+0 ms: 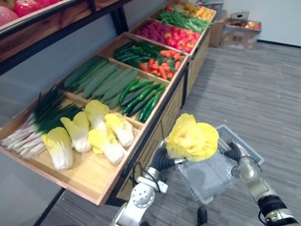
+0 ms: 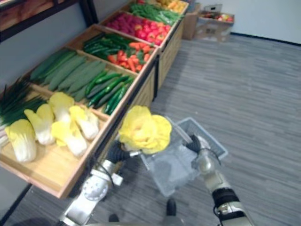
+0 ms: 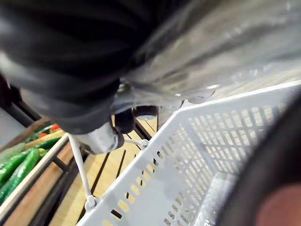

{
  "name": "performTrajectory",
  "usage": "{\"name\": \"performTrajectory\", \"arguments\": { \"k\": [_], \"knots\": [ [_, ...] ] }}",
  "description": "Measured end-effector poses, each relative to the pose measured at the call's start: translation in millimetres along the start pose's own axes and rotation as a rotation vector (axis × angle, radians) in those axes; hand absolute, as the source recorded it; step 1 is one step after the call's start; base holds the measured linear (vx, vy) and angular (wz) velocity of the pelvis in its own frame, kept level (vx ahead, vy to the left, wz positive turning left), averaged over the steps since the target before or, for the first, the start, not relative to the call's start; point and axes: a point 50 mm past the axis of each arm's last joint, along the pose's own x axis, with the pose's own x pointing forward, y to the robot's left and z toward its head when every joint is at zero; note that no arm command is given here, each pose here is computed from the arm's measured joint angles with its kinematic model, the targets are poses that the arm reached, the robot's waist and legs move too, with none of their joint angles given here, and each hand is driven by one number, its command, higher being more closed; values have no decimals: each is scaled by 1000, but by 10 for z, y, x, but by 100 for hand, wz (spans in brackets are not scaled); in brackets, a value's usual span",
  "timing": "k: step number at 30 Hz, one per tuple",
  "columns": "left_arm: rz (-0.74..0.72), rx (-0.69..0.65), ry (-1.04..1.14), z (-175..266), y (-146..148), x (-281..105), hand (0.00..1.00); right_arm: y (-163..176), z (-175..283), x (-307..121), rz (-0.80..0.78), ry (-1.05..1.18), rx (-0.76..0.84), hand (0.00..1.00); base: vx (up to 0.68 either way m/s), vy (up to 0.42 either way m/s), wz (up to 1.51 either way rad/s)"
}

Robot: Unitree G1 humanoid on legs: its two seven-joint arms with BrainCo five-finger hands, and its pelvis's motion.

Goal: Pick vegetable in the basket

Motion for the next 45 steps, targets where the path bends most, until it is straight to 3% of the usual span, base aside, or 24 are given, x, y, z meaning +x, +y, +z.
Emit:
{"name": "performTrajectory", "arguments": {
  "k": [6,20,21,38,43,45],
  "knots": [
    [-67,3,201,-383,-249,91,100,-41,188,-160,-17,-102,133,100,1,-13,-9],
    [-103,187,301,-550,-519,537,100,-45,594,-427,97,-338,317,100,17,-15,-14],
    [-117,200,292,-527,-553,566,0,-51,613,-434,101,-347,320,100,42,-18,-5],
    [-186,208,133,-123,-804,819,0,156,548,-491,192,-318,323,100,18,-14,0],
    [-107,158,67,-6,-556,743,0,156,381,-509,130,-250,355,100,6,-23,18],
    [-12,109,24,100,-326,669,0,240,219,-559,139,-176,365,100,10,-22,20]
  ]
}}
